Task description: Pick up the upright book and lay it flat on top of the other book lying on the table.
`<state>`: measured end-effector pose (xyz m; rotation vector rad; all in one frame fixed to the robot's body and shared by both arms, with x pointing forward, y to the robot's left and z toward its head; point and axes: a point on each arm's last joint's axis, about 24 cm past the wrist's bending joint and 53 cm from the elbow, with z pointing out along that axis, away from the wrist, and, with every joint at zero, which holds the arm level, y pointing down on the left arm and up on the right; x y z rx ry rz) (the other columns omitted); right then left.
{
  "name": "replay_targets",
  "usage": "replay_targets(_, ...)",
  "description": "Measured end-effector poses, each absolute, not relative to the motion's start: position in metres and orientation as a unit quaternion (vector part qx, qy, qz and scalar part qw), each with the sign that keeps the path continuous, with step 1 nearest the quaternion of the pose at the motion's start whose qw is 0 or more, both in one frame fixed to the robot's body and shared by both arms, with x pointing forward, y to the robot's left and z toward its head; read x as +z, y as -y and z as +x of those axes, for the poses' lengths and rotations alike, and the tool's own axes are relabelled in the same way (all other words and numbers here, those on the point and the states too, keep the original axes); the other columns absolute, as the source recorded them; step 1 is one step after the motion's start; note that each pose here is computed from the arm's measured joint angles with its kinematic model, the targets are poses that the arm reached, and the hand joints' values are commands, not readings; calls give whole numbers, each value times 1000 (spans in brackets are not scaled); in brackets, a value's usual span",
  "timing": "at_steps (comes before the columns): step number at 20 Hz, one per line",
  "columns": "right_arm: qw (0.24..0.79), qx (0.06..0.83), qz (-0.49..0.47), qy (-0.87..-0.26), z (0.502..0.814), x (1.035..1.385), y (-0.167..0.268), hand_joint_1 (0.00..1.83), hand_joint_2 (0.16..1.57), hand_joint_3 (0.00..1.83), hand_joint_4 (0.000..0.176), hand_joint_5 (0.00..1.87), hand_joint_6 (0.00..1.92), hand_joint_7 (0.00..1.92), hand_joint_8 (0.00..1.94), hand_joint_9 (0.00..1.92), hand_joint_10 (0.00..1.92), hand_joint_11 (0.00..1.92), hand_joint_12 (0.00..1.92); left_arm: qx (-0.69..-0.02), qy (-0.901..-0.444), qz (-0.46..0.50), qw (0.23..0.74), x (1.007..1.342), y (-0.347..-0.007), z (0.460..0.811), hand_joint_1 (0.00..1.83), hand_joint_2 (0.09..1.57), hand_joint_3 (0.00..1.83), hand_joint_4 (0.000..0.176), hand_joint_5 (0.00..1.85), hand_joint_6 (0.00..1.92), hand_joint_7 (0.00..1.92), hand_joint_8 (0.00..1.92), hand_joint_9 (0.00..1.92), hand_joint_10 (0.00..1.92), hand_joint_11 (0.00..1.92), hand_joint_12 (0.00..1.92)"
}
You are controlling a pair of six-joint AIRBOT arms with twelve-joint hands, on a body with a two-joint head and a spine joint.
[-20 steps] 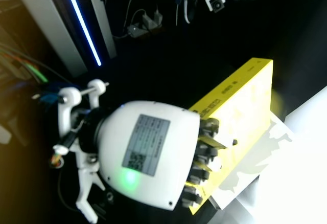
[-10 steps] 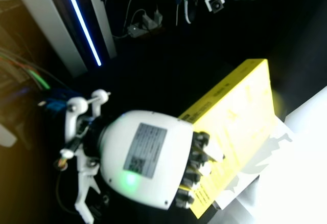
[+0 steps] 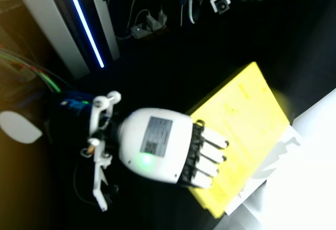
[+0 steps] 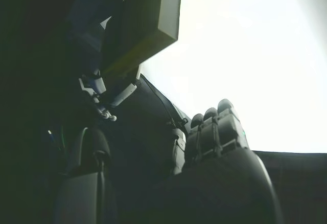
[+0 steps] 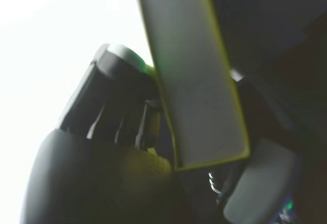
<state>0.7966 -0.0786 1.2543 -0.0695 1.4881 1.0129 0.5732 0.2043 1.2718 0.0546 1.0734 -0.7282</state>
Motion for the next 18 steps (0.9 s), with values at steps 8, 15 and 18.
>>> replay_targets(8,588,427,-8,-687,800,1221,78,166,1460,5,0,0,0,0,0,0,8,0,45,-340,-500,23,796,1271,-204,573,613,1125,1,176,0,0,0,0,0,0,0,0)
replay_targets(15,573,448,5,-686,771,1226,113,373,1316,0,0,0,0,0,0,0,0,0,0,-336,-502,14,797,1270,-208,576,621,1134,1,176,0,0,0,0,0,0,0,0)
replay_targets(18,559,491,8,-668,747,1233,122,220,1268,0,16,0,0,0,0,0,0,0,0,-330,-511,7,794,1265,-212,575,629,1137,2,176,0,0,0,0,0,0,0,0)
